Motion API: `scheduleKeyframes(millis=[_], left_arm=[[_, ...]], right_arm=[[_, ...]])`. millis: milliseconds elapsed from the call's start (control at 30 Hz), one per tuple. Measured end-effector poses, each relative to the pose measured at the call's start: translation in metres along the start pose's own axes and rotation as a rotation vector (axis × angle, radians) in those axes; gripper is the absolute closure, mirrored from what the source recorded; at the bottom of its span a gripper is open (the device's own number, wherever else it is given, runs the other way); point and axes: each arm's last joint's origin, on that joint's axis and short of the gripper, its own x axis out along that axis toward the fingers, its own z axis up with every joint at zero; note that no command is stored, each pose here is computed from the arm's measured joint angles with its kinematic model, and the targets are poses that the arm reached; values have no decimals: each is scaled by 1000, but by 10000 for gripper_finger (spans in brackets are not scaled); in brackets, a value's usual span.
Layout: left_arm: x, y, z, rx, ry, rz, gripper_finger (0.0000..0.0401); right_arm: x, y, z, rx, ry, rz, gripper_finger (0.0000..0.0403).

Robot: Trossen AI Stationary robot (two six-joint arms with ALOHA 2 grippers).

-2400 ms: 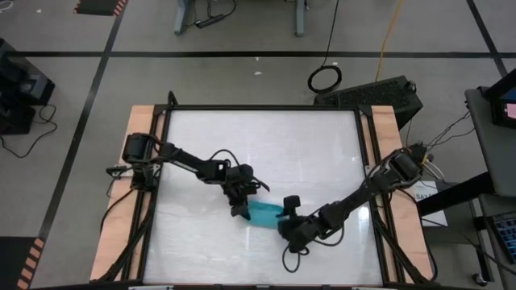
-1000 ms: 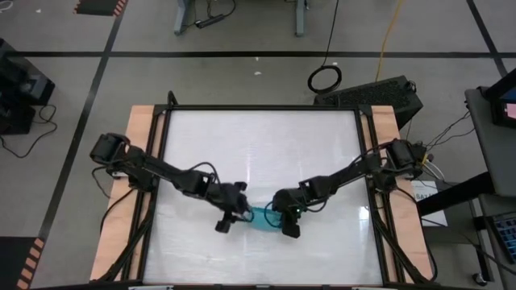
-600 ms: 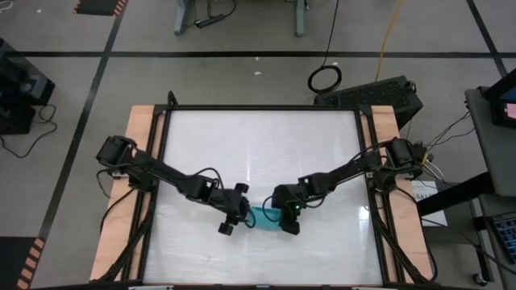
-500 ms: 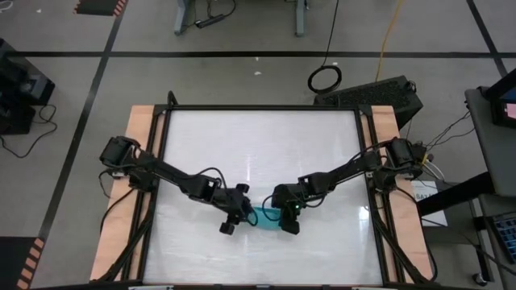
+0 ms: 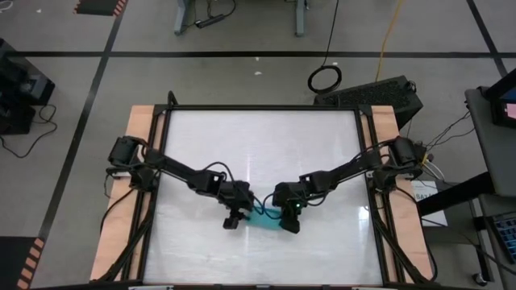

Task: Roll towel
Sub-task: Roll the blue microfiber towel

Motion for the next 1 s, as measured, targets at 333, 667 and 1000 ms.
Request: scheduleKeyframes(millis=[333, 667, 1000], left_arm=[[-4, 13, 1, -136, 1, -62, 228], [-7, 23, 2, -249, 0, -132, 228], [-11, 32, 1, -348, 5, -163, 228]], right_arm=[[-49, 15, -1, -4, -70, -87, 214], [-72, 55, -7, -279, -262, -107, 210], [-14, 55, -21, -391, -182, -199, 233]])
